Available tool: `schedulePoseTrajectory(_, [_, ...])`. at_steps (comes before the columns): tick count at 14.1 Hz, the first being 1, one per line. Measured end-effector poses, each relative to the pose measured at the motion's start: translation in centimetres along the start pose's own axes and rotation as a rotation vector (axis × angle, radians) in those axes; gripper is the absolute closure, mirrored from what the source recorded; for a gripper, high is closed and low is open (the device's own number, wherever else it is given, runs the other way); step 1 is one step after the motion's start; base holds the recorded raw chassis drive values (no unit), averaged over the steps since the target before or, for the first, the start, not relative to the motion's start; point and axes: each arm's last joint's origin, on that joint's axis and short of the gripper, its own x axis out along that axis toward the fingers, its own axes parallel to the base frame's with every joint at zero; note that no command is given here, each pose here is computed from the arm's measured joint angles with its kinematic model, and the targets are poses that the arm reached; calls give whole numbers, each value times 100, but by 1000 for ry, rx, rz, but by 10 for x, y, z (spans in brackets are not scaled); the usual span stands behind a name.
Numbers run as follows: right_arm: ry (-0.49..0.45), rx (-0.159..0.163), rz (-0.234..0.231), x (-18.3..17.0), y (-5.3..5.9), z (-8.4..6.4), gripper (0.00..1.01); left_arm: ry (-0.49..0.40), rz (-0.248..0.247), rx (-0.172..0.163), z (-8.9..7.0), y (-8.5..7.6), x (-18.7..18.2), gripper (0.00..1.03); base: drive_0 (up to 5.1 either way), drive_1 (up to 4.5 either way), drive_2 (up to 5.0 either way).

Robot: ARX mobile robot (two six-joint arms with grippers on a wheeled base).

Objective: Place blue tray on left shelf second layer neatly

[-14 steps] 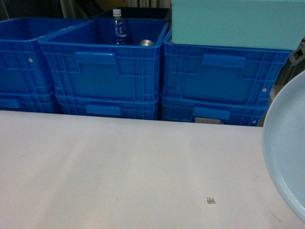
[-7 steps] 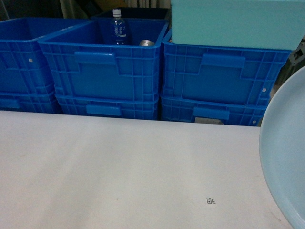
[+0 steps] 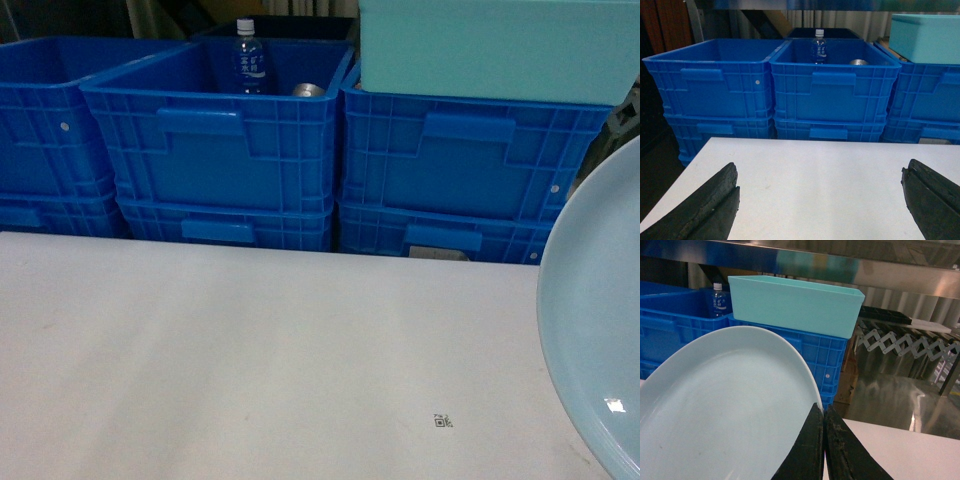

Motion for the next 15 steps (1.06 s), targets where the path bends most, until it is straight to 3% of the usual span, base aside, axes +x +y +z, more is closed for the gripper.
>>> schedulePoseTrajectory(8, [0,-1,0,0,0,0,99,0,0,0,0,0,0,5,0,0,0])
schedulePoseTrajectory(15, [1,-2,0,0,0,0,99,0,2,0,0,0,0,5,-154,-154,-154])
